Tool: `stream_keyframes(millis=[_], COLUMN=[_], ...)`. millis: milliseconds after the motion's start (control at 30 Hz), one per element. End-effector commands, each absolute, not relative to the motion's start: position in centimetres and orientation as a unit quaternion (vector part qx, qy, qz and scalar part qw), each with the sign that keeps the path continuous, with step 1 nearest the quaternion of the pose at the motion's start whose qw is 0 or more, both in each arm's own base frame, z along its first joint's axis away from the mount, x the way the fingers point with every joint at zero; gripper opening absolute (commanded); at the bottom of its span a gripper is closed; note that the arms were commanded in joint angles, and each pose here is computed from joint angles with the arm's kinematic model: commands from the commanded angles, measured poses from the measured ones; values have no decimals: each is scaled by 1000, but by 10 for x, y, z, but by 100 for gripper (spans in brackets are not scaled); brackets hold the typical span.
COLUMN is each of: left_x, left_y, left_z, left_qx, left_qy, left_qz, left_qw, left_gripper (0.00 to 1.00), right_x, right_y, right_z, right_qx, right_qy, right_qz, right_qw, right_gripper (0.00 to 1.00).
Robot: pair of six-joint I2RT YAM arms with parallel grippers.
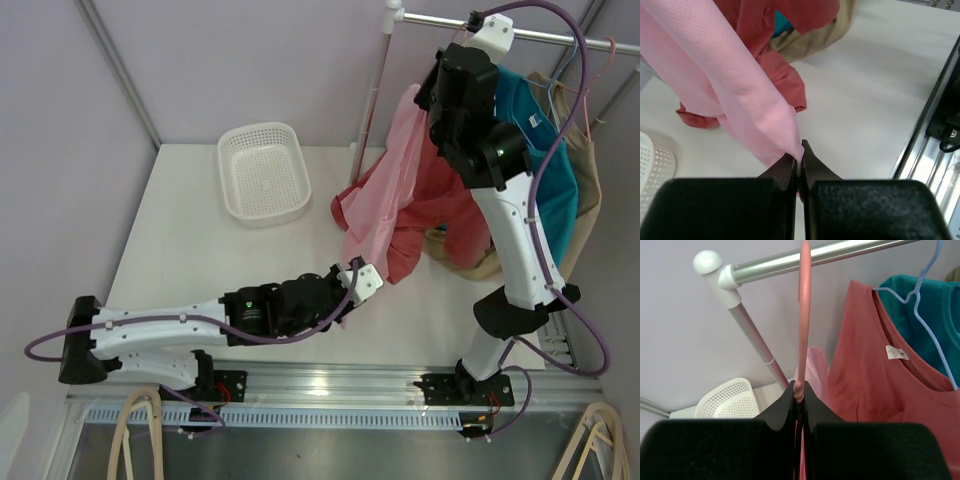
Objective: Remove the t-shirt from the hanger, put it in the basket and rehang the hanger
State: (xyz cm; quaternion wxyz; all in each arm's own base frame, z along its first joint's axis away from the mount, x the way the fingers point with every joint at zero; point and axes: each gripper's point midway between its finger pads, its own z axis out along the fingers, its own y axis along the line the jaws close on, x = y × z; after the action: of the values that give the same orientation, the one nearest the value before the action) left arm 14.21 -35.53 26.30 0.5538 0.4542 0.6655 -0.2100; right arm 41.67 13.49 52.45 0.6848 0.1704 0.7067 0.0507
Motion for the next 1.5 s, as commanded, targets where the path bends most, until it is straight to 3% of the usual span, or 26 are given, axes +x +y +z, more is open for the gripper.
stream_keyframes(millis=[0,167,267,300,367,433,567,733,867,1033,1200,1467], left_x=[145,213,251,259,287,296,327,329,328,356,396,402], left_y=[-372,-357,-341,-336,-333,-323,-308,-280,-236,-207,-187,-162], left_z=[274,327,335,379,402,446,459,486,542,566,577,669], left_qx=[415,296,256,241,220,205,179,158,122,103,99,77], left_qy=[677,715,743,731,738,730,745,735,695,663,644,509], left_qz=[-245,-304,-280,-284,-263,-262,-234,-241,-221,-249,-216,-259], left_qw=[556,555,551,571,581,597,599,614,674,699,727,817], left_gripper=[1,1,1,1,1,1,1,1,1,1,1,1], right_x=[383,339,321,315,306,297,282,268,272,287,314,352], right_y=[130,157,166,171,175,181,158,125,113,126,131,146], right_z=[562,555,533,522,507,500,503,523,530,537,536,532], right_qx=[181,137,109,97,76,58,67,94,111,75,76,60], right_qy=[678,703,738,754,771,777,770,746,734,712,692,685], right_qz=[114,173,196,203,212,228,209,182,157,154,118,67], right_qw=[703,676,636,617,596,584,599,634,652,681,708,723], right_gripper=[0,0,0,0,0,0,0,0,0,0,0,0])
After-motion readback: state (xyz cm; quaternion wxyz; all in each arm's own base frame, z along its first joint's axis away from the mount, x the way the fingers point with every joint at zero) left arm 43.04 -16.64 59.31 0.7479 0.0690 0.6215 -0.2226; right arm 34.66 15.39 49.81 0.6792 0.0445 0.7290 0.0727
